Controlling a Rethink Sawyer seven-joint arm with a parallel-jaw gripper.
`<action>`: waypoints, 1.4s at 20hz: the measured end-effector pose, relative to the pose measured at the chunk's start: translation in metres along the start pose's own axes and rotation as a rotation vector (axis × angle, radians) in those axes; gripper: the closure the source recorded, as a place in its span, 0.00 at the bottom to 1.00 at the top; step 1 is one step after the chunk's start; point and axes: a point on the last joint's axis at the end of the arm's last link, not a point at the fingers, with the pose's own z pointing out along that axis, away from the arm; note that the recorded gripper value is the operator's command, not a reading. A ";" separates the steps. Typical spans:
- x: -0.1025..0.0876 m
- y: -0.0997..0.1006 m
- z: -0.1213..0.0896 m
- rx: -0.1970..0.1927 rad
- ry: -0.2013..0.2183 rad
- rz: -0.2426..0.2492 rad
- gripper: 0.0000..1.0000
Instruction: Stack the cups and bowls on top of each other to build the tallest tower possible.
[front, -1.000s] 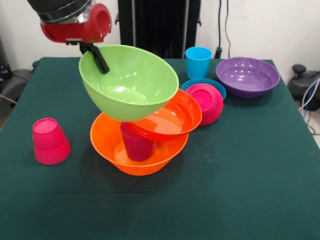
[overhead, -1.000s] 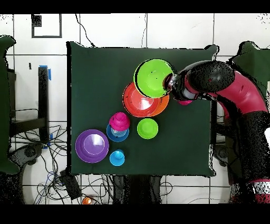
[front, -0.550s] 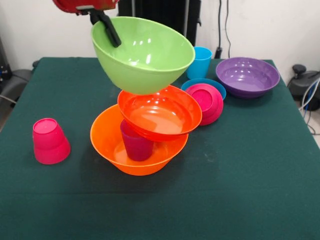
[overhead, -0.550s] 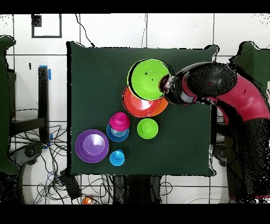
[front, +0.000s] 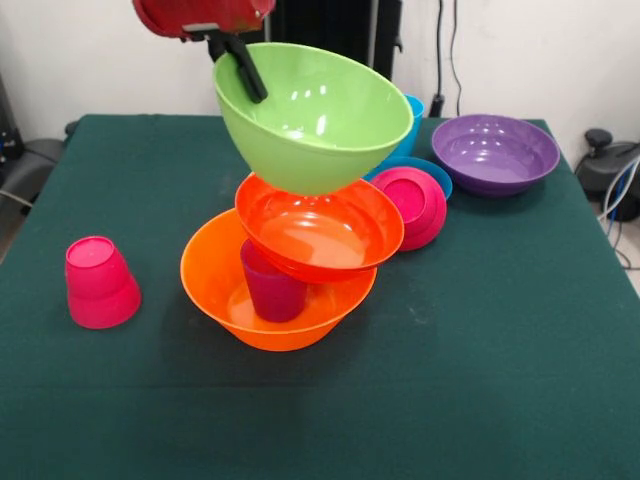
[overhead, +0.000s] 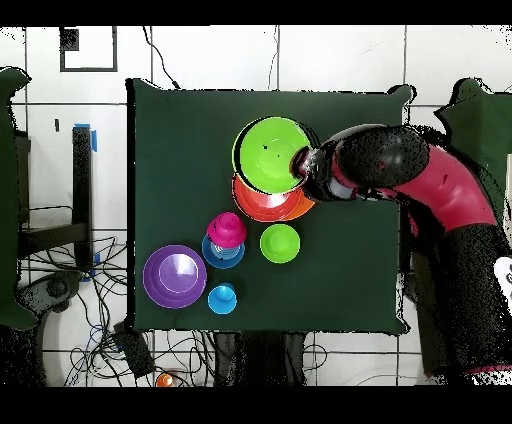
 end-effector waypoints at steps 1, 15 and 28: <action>-0.001 0.001 0.010 -0.002 -0.009 -0.002 1.00; -0.006 -0.003 0.058 -0.023 -0.006 0.006 0.00; -0.003 0.007 0.057 -0.013 -0.009 -0.014 0.00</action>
